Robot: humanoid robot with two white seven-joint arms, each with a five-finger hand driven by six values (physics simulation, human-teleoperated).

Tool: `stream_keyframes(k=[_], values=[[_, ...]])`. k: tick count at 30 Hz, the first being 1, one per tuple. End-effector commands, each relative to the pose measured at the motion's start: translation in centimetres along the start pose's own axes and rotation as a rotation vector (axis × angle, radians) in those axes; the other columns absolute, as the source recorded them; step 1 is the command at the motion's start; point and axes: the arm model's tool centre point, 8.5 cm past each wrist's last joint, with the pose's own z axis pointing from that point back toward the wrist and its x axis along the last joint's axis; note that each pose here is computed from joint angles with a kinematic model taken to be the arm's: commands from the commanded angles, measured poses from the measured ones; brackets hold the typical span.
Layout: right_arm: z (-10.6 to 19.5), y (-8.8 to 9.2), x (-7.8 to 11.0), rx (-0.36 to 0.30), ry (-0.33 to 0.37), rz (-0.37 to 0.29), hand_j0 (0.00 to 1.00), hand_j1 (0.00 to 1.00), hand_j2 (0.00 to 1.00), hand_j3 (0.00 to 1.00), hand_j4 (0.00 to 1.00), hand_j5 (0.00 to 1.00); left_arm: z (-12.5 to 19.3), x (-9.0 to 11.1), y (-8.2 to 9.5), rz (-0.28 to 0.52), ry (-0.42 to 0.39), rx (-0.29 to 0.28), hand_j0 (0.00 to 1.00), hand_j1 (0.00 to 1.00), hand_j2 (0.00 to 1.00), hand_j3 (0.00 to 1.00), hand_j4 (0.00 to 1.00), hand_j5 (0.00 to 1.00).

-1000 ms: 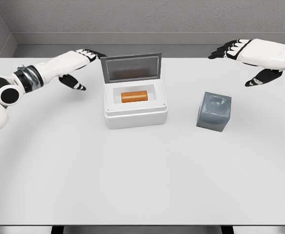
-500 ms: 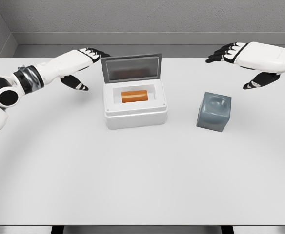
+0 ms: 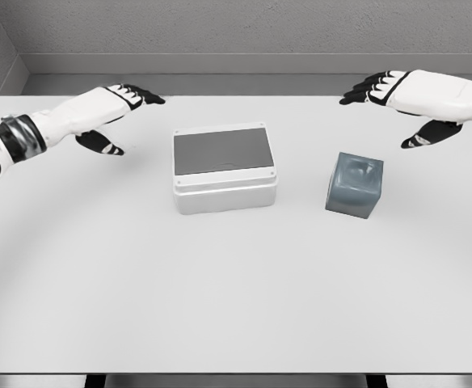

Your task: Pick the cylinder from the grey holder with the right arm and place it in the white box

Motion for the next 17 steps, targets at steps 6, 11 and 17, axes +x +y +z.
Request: stream_keyframes(k=[6, 11, 17], values=[[0.0, 0.0, 0.0, -0.003, 0.0, -0.007, 1.0, 1.0, 1.0, 1.0, 1.0, 1.0, 7.2, -3.2, 1.6, -0.022, 0.102, -0.024, 1.0, 1.0, 1.0, 1.0, 1.0, 1.0], [0.0, 0.0, 0.0, -0.003, 0.0, -0.007, 1.0, 1.0, 1.0, 1.0, 1.0, 1.0, 8.0, -3.7, 1.3, -0.021, 0.123, -0.037, 1.0, 1.0, 1.0, 1.0, 1.0, 1.0], [-0.1, 0.1, 0.0, -0.003, -0.002, -0.007, 1.0, 1.0, 1.0, 1.0, 1.0, 1.0, 8.0, -3.7, 1.2, -0.02, 0.124, -0.039, 1.0, 1.0, 1.0, 1.0, 1.0, 1.0]])
